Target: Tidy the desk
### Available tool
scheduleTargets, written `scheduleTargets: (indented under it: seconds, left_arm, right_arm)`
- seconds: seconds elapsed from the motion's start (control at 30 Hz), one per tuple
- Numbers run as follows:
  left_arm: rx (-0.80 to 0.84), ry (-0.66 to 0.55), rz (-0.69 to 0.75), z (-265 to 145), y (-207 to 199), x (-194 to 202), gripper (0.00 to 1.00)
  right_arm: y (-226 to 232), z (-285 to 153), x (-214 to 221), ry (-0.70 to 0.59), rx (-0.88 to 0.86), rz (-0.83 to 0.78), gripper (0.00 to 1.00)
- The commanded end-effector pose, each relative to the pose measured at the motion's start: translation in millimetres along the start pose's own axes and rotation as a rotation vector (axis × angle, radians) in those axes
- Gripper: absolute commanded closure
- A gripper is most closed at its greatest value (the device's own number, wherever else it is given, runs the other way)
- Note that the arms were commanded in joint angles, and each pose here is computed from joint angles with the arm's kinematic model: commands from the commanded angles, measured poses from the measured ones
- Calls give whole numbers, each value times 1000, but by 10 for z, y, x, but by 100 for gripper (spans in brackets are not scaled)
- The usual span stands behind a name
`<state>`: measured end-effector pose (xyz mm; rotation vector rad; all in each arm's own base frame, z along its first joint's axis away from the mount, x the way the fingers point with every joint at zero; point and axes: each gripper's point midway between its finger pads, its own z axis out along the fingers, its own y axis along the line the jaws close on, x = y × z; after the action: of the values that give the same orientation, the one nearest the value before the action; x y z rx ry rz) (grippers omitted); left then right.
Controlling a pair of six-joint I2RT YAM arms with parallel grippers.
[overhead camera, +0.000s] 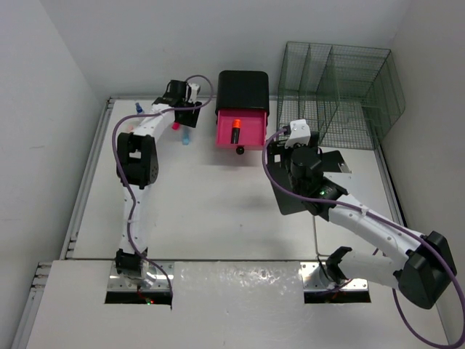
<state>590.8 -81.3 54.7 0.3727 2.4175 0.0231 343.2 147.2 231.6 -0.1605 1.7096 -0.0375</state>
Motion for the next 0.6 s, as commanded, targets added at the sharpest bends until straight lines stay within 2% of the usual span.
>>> scheduleTargets:
  seconds: [0.0, 0.23, 0.4, 0.57]
  left_arm:
    - [28, -120, -87, -243, -9, -389, 41]
    - [15, -5, -136, 59, -49, 6, 45]
    - [32, 36, -157, 122, -110, 169, 50]
    - [22, 68, -160, 138, -100, 288, 50]
  right_arm:
    - [-27, 43, -59, -24, 18, -3, 4]
    - [-2, 66, -48, -15, 14, -9, 4]
    - [-21, 43, -48, -22, 14, 0, 4]
    - [-12, 43, -45, -21, 10, 2, 4]
